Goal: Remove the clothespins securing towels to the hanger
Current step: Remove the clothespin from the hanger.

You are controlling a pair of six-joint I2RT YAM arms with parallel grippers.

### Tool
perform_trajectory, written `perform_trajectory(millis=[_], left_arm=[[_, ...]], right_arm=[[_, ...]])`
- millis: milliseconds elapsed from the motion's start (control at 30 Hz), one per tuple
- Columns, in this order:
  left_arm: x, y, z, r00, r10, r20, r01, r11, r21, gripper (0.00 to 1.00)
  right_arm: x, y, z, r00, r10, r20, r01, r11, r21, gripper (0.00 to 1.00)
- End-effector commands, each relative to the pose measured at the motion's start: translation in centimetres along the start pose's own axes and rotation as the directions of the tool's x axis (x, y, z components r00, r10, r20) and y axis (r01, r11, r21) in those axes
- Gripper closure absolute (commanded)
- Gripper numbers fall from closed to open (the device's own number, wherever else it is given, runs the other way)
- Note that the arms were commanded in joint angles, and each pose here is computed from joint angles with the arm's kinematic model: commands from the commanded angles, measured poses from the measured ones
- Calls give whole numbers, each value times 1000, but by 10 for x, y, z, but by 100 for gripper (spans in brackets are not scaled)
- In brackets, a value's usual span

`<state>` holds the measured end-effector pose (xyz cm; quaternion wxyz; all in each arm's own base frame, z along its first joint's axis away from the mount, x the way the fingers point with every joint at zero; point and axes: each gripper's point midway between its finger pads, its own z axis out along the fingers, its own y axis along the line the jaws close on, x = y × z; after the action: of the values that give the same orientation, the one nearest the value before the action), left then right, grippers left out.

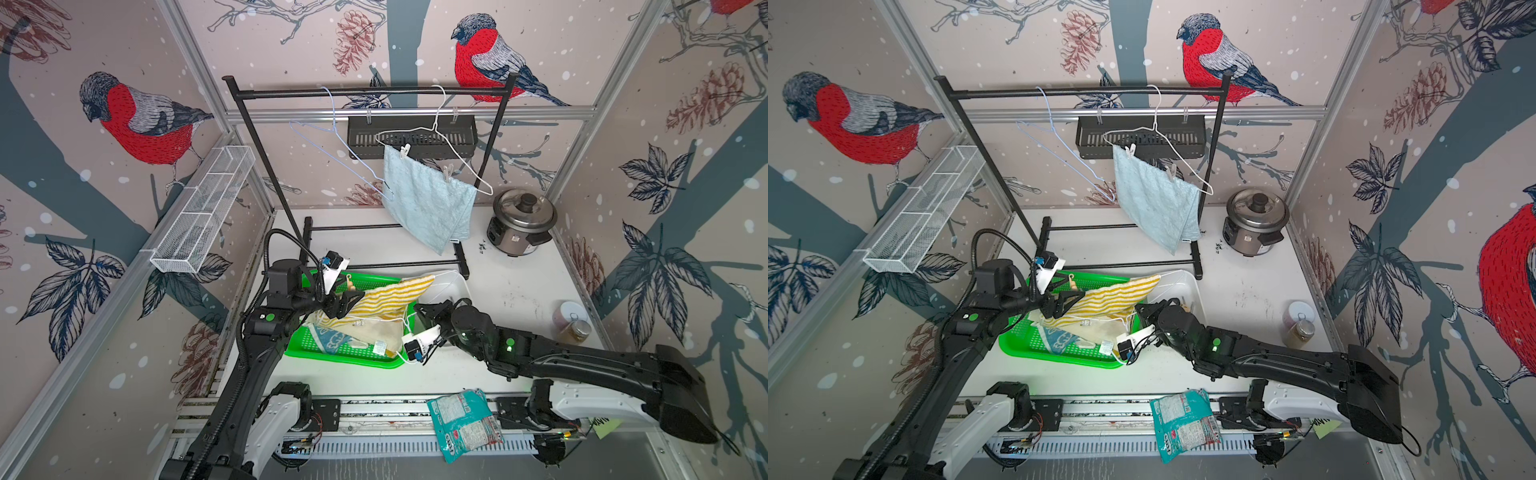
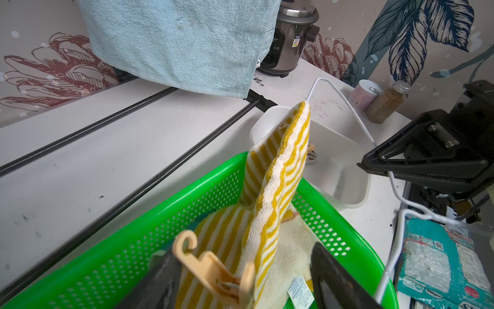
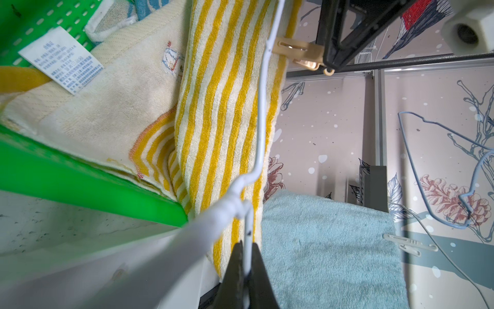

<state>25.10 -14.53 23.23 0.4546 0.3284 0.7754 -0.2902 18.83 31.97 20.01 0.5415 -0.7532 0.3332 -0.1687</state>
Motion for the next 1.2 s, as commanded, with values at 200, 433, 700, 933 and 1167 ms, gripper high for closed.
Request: perform_trajectory(millis=[200, 433, 700, 933, 1167], left_arm=[[-8, -7, 3, 999, 33, 25, -35, 997, 66, 41], [4, 6, 8, 1000, 8, -21, -8, 1000, 14, 32], [6, 3, 8, 1000, 12, -22, -12, 1000, 25, 45], [1, -1, 6, 1000, 25, -3, -25, 999, 40, 70], [-3, -3, 5, 1000, 29, 7, -29, 998, 48, 87]], right_arm=[[-3, -14, -1, 1000, 19, 11, -19, 998, 53, 100], [-4, -16, -1, 1000, 23, 17, -24, 998, 62, 100], [-3, -16, 0, 999, 28, 16, -29, 998, 60, 100], [-2, -14, 2, 1000, 29, 10, -29, 998, 54, 100], [-4, -16, 3, 999, 34, 20, -35, 998, 58, 100]])
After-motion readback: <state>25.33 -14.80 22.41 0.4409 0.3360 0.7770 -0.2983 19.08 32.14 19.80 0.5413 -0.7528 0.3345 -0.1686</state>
